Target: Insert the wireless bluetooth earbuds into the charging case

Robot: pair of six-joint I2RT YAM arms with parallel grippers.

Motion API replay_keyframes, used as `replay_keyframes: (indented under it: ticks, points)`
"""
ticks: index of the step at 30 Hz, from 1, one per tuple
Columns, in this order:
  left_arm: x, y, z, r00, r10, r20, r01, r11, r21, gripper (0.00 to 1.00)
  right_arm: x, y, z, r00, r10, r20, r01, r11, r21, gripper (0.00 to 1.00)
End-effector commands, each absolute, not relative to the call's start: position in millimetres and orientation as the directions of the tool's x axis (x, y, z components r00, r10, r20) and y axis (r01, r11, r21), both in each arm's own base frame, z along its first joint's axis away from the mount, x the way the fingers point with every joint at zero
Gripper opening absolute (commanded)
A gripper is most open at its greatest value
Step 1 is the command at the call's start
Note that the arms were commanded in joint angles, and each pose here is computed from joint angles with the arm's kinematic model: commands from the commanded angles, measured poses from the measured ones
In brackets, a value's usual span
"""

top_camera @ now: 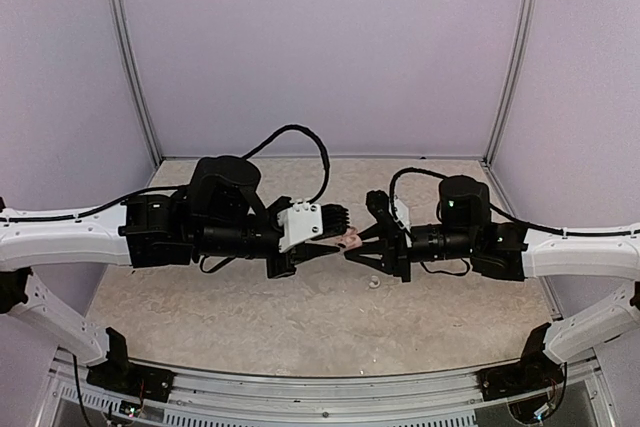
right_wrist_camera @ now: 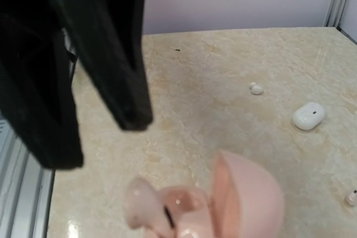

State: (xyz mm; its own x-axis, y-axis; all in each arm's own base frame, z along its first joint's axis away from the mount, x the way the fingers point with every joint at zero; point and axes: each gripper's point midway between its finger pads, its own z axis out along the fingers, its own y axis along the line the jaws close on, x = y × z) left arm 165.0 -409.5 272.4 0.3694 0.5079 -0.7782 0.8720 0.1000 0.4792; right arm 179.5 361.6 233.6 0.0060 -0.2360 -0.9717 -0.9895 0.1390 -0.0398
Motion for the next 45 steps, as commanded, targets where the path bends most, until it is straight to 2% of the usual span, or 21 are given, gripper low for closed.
replay_keyframes:
  ticks: [1, 12, 18, 24, 34, 45]
  points:
    - [169.9, -415.9, 283.9, 0.384, 0.497, -0.778, 0.856, 0.123, 0.501, 0.24, 175.5, 364.2, 257.5, 0.055, -0.199, -0.978, -0.988, 0.131, -0.082, 0.00]
    - [172.7, -421.2, 278.2, 0.381, 0.501, -0.777, 0.856, 0.127, 0.501, 0.20, 173.4, 366.9, 260.6, 0.073, -0.205, -0.976, -0.986, 0.130, -0.101, 0.00]
    - [178.2, -420.6, 281.5, 0.367, 0.503, -0.783, 0.850, 0.161, 0.502, 0.12, 174.8, 368.4, 261.0, 0.089, -0.215, -0.972, -0.981, 0.150, -0.123, 0.00]
    - [180.6, -421.5, 280.0, 0.330, 0.498, -0.802, 0.860, 0.190, 0.473, 0.08, 179.3, 365.1, 267.2, 0.121, -0.208, -0.971, -0.965, 0.204, -0.164, 0.00]
    - [191.0, -432.9, 286.1, 0.165, 0.410, -0.897, 0.892, 0.326, 0.313, 0.03, 182.5, 359.4, 279.1, 0.201, -0.177, -0.963, -0.932, 0.267, -0.244, 0.00]
    - [210.3, -441.3, 294.8, -0.036, 0.333, -0.942, 0.877, 0.463, 0.130, 0.00, 189.5, 356.3, 280.8, 0.271, -0.204, -0.941, -0.882, 0.339, -0.327, 0.00]
